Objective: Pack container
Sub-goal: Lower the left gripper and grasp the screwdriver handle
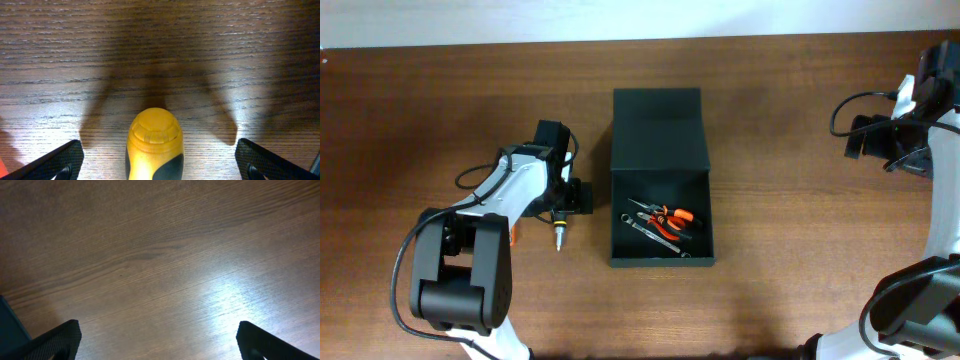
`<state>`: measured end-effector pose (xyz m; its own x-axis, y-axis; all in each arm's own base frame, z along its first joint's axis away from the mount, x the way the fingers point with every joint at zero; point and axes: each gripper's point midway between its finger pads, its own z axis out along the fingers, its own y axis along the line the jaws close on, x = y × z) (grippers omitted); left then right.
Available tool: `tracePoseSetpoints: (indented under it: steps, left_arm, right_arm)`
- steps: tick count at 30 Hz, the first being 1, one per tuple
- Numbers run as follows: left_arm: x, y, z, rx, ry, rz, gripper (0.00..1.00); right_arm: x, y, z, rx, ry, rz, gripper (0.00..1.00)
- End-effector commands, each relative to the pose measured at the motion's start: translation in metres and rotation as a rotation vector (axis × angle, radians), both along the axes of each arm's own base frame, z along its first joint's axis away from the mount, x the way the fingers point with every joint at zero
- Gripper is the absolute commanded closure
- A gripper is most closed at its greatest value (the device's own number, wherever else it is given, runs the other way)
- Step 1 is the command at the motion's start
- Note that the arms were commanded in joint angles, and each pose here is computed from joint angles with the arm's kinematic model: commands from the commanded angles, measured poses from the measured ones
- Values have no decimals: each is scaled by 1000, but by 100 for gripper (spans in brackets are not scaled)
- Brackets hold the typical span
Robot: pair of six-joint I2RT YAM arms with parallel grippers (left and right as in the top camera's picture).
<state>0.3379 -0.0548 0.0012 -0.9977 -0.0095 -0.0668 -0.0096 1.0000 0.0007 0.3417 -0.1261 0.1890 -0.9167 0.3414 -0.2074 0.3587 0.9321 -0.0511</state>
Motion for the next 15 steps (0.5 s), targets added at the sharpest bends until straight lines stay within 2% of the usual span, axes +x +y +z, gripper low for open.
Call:
tracePoseSetpoints:
  steps: [1, 15]
  left_arm:
    - [-2, 3, -6, 13, 13, -10, 1]
    - [-3, 4, -6, 14, 17, -8, 1]
  right_arm:
    - [0, 0, 3, 1, -11, -10, 1]
    - [0, -1, 3, 0, -12, -10, 1]
